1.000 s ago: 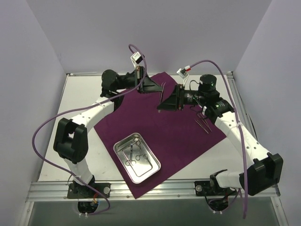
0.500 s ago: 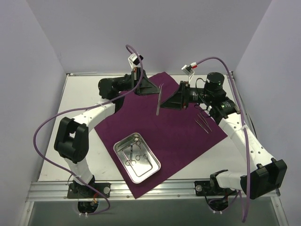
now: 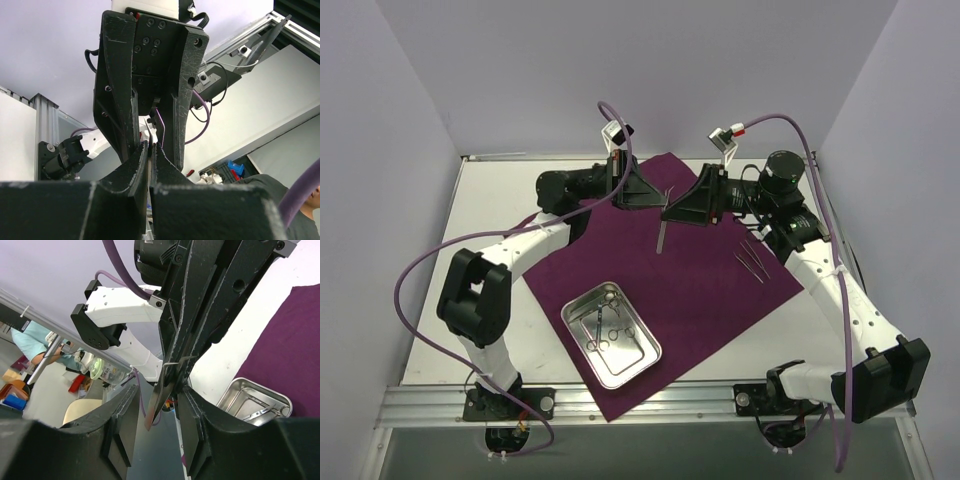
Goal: Open and lay out the surgical kit
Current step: Place the medical item in the surgical kit.
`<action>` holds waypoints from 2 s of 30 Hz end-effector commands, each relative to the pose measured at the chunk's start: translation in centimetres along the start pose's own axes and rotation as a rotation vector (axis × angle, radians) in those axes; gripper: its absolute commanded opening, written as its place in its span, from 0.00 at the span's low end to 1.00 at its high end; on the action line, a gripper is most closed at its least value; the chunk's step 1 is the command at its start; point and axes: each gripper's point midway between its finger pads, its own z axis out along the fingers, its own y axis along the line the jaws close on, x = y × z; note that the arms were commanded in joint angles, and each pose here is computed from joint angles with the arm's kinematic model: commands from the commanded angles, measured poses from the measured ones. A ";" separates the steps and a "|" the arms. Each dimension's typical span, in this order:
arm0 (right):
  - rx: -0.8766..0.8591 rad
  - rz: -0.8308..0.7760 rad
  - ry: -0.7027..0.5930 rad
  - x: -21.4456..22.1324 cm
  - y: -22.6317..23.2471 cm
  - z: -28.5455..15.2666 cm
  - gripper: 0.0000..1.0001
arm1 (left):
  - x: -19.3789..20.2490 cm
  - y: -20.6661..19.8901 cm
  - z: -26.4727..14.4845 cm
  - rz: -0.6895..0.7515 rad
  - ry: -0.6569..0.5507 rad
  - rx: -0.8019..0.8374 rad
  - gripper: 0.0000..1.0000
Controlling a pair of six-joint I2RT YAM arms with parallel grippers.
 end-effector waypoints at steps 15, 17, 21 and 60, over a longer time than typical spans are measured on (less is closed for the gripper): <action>-0.045 -0.016 0.006 0.5 0.8 0.3 0.00 | 0.5 -1.9 0.6 0.164 0.028 0.078 0.17; -0.028 -0.023 0.012 0.5 0.6 0.2 0.00 | 0.3 -1.3 0.5 0.163 0.022 0.062 0.26; 0.046 -0.011 0.053 1.2 -0.8 0.1 0.00 | -0.9 -0.3 -0.5 0.142 -0.030 0.000 0.50; 1.283 -0.187 0.779 13.0 -26.3 -18.0 0.00 | -0.5 10.0 -17.2 0.252 -0.056 -1.023 0.94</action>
